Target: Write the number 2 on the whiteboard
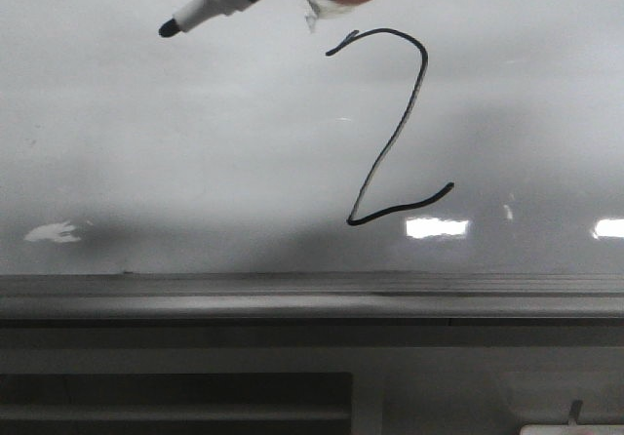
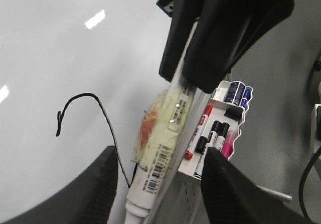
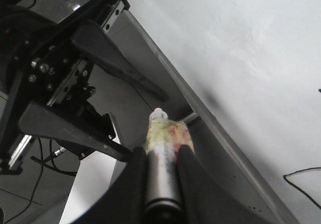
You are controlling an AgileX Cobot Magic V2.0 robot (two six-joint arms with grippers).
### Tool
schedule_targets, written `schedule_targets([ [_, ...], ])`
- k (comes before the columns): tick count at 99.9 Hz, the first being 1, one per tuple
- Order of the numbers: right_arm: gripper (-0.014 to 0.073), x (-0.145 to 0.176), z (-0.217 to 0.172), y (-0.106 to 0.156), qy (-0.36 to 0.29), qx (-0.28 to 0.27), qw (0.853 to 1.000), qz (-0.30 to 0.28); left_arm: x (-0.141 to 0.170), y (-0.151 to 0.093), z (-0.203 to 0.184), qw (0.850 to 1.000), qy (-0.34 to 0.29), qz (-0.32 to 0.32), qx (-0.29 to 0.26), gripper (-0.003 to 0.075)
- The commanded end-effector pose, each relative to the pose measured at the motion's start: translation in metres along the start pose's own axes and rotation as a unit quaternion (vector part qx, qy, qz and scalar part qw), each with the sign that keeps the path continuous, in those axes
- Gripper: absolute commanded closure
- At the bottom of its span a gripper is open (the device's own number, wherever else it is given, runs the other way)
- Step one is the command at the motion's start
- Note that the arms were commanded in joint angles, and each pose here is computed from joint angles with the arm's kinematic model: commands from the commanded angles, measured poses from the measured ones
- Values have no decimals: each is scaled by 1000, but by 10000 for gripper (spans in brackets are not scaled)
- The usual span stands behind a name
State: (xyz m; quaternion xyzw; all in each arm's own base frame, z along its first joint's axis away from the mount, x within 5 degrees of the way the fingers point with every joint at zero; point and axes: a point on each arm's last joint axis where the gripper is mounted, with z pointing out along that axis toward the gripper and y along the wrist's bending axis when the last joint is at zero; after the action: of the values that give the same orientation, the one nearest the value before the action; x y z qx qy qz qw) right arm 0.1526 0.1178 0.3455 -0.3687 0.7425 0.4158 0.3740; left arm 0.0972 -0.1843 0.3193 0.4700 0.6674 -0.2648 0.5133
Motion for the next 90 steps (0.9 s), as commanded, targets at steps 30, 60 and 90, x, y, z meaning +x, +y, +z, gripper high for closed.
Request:
schedule_targets([
  [30,641,-13,-5,8,-25,-20,999,-10,-29,3,13,999,-33,14,-4,365],
  [60,641,-12,-5,8,-24,-20,999,-10,-26,3,12,1000,-18,21,-2,569],
  [90,634,-13,-5,8,-25,-23,999,-9,-26,3,12,1000,-17,23,-3,740],
])
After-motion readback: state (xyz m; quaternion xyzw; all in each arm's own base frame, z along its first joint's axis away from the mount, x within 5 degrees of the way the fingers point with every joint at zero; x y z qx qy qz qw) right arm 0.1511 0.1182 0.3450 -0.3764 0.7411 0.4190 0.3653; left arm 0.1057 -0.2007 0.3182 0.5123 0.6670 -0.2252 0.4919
